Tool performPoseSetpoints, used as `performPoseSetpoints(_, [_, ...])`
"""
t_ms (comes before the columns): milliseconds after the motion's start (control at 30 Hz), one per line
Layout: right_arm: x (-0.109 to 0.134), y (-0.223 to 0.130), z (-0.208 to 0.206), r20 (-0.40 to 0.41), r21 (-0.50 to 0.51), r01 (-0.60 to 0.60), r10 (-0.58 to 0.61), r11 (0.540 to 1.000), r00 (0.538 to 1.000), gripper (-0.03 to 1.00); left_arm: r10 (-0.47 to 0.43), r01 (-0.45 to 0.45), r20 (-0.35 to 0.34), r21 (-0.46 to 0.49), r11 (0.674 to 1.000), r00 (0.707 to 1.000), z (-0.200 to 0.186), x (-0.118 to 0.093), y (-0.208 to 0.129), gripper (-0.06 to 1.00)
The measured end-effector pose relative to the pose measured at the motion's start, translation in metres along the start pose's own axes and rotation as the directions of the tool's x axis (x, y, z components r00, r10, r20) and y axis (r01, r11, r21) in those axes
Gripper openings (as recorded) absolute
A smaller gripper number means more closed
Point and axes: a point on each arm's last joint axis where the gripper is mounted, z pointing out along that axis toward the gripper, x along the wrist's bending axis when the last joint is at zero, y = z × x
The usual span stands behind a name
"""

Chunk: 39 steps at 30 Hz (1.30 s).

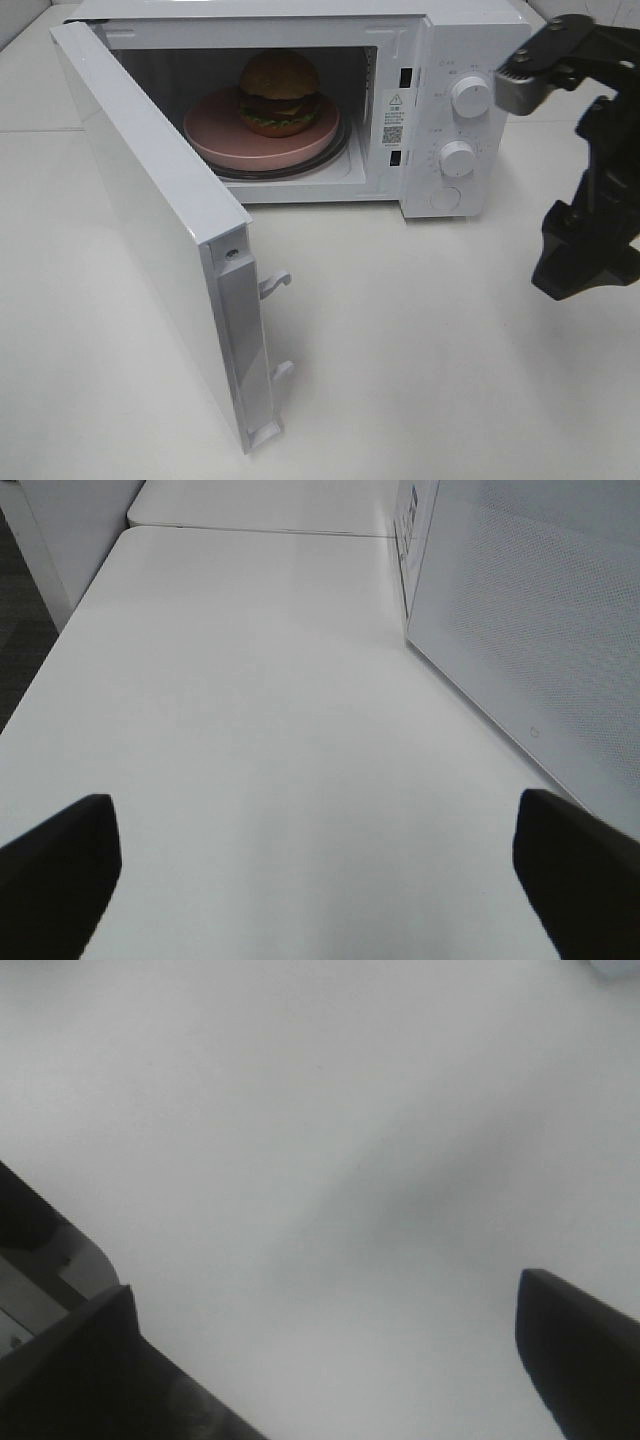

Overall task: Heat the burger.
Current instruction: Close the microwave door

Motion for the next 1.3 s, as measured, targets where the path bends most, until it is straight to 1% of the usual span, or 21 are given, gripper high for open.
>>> performPoseSetpoints(33, [0.000, 0.000, 0.000, 0.000, 0.000, 0.000, 0.000, 1.000, 1.000, 0.98, 0.000, 0.000, 0.000, 0.000, 1.000, 1.000, 0.000, 0.000, 0.000, 0.99])
performPoseSetpoints(100, [-0.015, -0.024, -0.002, 0.015, 0.024, -0.248, 0.248, 0.968, 0.969, 0.99, 0.000, 0.000, 0.000, 0.000, 1.000, 1.000, 0.000, 0.000, 0.000, 0.99])
performPoseSetpoints(133, [-0.015, -0.024, -0.002, 0.015, 0.024, -0.248, 0.248, 0.968, 0.969, 0.99, 0.000, 0.000, 0.000, 0.000, 1.000, 1.000, 0.000, 0.000, 0.000, 0.99])
performPoseSetpoints(200, [-0.026, -0.042, -0.002, 0.033, 0.029, -0.417, 0.416, 0.909, 0.909, 0.99, 0.000, 0.000, 0.000, 0.000, 1.000, 1.000, 0.000, 0.000, 0.000, 0.99])
performPoseSetpoints(233, [-0.026, -0.042, -0.002, 0.033, 0.029, -0.417, 0.416, 0.909, 0.909, 0.99, 0.000, 0.000, 0.000, 0.000, 1.000, 1.000, 0.000, 0.000, 0.000, 0.99])
performPoseSetpoints(267, [-0.030, -0.049, -0.002, 0.040, 0.030, -0.475, 0.473, 0.880, 0.880, 0.99, 0.000, 0.000, 0.000, 0.000, 1.000, 1.000, 0.000, 0.000, 0.000, 0.99])
performPoseSetpoints(300, [-0.038, -0.061, -0.004, 0.058, 0.024, -0.583, 0.581, 0.812, 0.812, 0.99, 0.000, 0.000, 0.000, 0.000, 1.000, 1.000, 0.000, 0.000, 0.000, 0.99])
performPoseSetpoints(333, [-0.038, -0.061, -0.004, 0.058, 0.024, -0.583, 0.581, 0.812, 0.812, 0.99, 0.000, 0.000, 0.000, 0.000, 1.000, 1.000, 0.000, 0.000, 0.000, 0.99])
performPoseSetpoints(367, [-0.041, -0.067, -0.005, 0.068, 0.019, -0.633, 0.631, 0.774, 0.773, 0.99, 0.000, 0.000, 0.000, 0.000, 1.000, 1.000, 0.000, 0.000, 0.000, 0.99])
performPoseSetpoints(400, [-0.047, -0.076, -0.007, 0.080, 0.006, -0.712, 0.710, 0.702, 0.700, 0.99, 0.000, 0.000, 0.000, 0.000, 1.000, 1.000, 0.000, 0.000, 0.000, 0.99])
performPoseSetpoints(433, [-0.047, -0.076, -0.007, 0.080, 0.006, -0.712, 0.710, 0.702, 0.700, 0.99, 0.000, 0.000, 0.000, 0.000, 1.000, 1.000, 0.000, 0.000, 0.000, 0.99])
performPoseSetpoints(467, [-0.049, -0.080, -0.008, 0.085, -0.002, -0.741, 0.738, 0.672, 0.669, 0.99, 0.000, 0.000, 0.000, 0.000, 1.000, 1.000, 0.000, 0.000, 0.000, 0.99])
performPoseSetpoints(500, [-0.054, -0.088, -0.012, 0.105, -0.021, -0.789, 0.786, 0.614, 0.609, 0.99, 0.000, 0.000, 0.000, 0.000, 1.000, 1.000, 0.000, 0.000, 0.000, 0.99])
performPoseSetpoints(533, [-0.054, -0.088, -0.012, 0.105, -0.021, -0.789, 0.786, 0.614, 0.609, 0.99, 0.000, 0.000, 0.000, 0.000, 1.000, 1.000, 0.000, 0.000, 0.000, 0.99])
performPoseSetpoints(600, [-0.058, -0.095, -0.017, 0.131, -0.048, -0.815, 0.813, 0.577, 0.568, 0.99, 0.000, 0.000, 0.000, 0.000, 1.000, 1.000, 0.000, 0.000, 0.000, 0.99])
performPoseSetpoints(733, [-0.053, -0.100, -0.022, 0.140, -0.079, -0.817, 0.818, 0.571, 0.558, 0.99, 0.000, 0.000, 0.000, 0.000, 1.000, 1.000, 0.000, 0.000, 0.000, 0.99])
performPoseSetpoints(967, [-0.022, -0.126, -0.023, 0.141, -0.118, -0.815, 0.822, 0.567, 0.552, 0.99, 0.000, 0.000, 0.000, 0.000, 1.000, 1.000, 0.000, 0.000, 0.000, 0.99])
performPoseSetpoints(1167, [0.016, -0.155, -0.033, 0.129, -0.260, -0.784, 0.825, 0.563, 0.550, 0.99, 0.000, 0.000, 0.000, 0.000, 1.000, 1.000, 0.000, 0.000, 0.000, 0.99])
performPoseSetpoints(1200, [0.028, -0.164, -0.039, 0.122, -0.324, -0.765, 0.826, 0.557, 0.550, 0.99, 0.000, 0.000, 0.000, 0.000, 1.000, 1.000, 0.000, 0.000, 0.000, 0.99])
performPoseSetpoints(1267, [0.034, -0.168, -0.042, 0.119, -0.359, -0.753, 0.827, 0.552, 0.550, 0.99, 0.000, 0.000, 0.000, 0.000, 1.000, 1.000, 0.000, 0.000, 0.000, 0.99])
performPoseSetpoints(1300, [0.045, -0.177, -0.049, 0.112, -0.430, -0.724, 0.828, 0.539, 0.550, 0.99, 0.000, 0.000, 0.000, 0.000, 1.000, 1.000, 0.000, 0.000, 0.000, 0.99])
